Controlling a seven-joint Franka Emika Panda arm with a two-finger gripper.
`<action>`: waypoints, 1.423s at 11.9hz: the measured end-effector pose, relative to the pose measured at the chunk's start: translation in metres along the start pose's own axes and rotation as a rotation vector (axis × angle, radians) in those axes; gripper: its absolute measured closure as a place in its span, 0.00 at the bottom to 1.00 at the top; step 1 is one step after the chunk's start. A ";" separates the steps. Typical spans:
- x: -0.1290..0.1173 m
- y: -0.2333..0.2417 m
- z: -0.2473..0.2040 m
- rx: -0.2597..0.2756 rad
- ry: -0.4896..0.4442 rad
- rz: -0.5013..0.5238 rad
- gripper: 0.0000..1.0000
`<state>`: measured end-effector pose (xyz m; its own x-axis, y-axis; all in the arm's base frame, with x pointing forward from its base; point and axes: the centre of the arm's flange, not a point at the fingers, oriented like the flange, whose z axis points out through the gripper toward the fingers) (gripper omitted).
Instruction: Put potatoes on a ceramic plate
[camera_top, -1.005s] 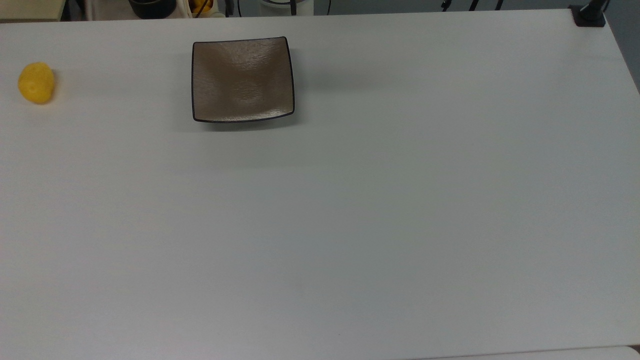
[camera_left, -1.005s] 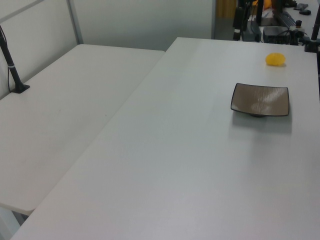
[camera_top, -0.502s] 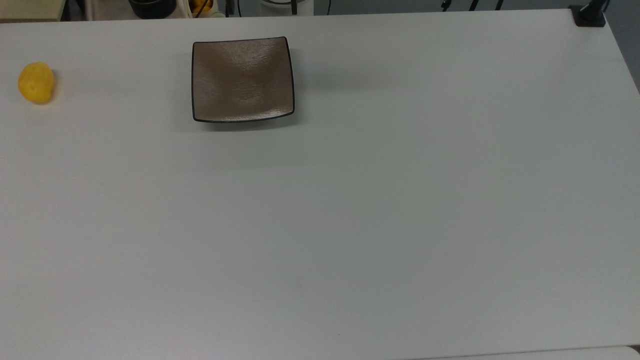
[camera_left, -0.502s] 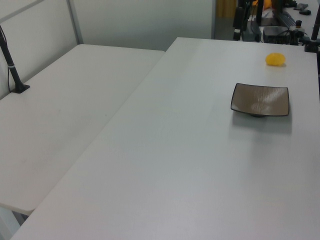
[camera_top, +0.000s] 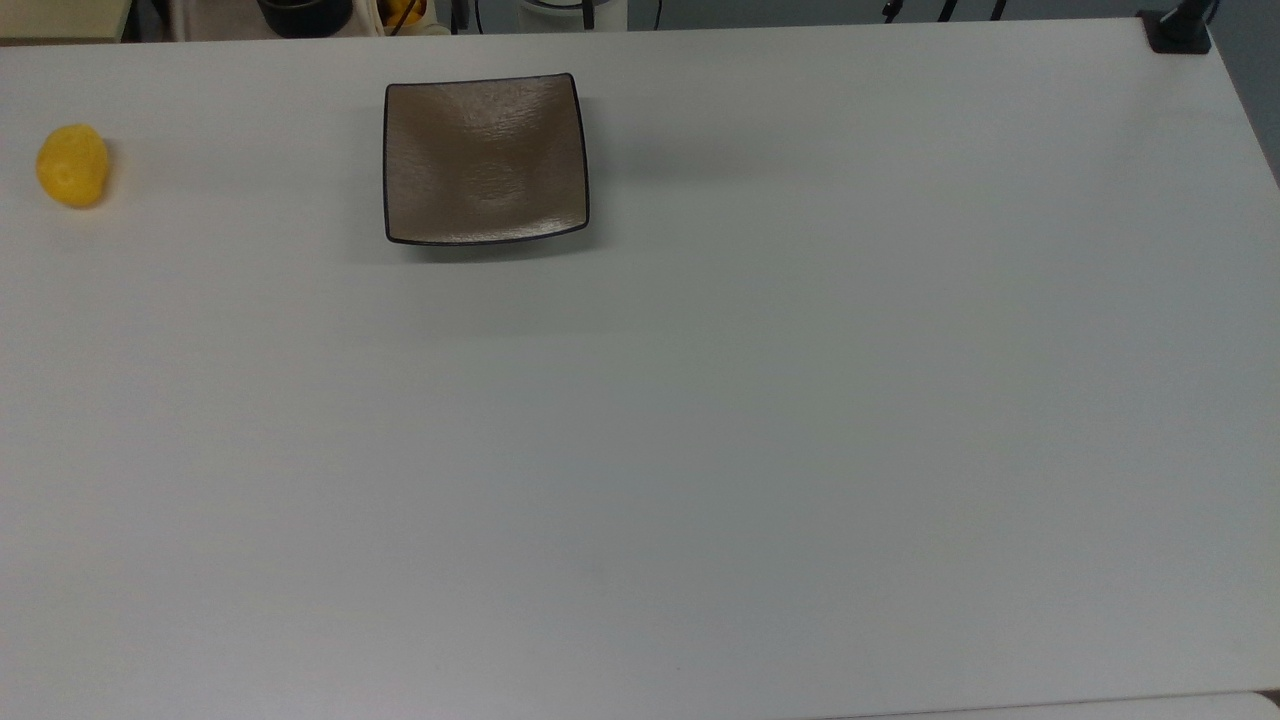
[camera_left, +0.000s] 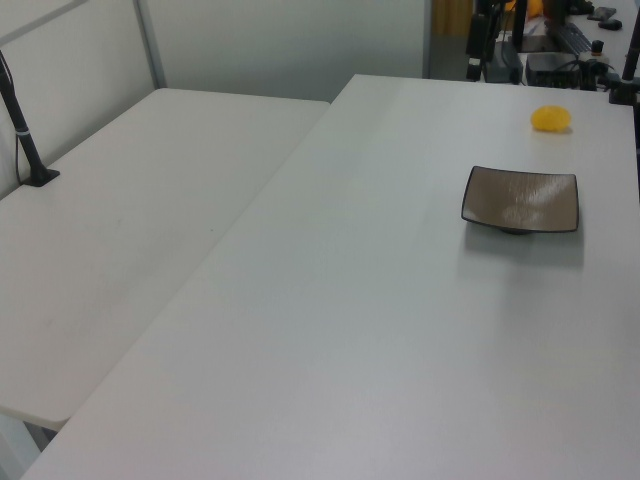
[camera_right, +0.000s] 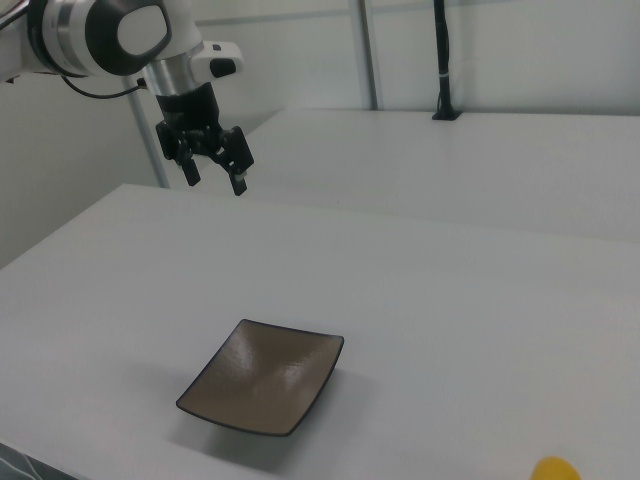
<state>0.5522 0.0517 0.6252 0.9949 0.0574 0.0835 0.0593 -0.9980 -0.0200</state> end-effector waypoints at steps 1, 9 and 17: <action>0.000 0.000 0.000 0.000 0.000 0.000 0.00; -0.002 0.010 -0.001 -0.002 -0.009 0.018 0.00; -0.030 0.171 -0.017 -0.028 0.001 -0.124 0.00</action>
<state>0.5313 -0.1209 0.6367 0.9799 0.1804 0.0846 0.1795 -0.9836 0.0180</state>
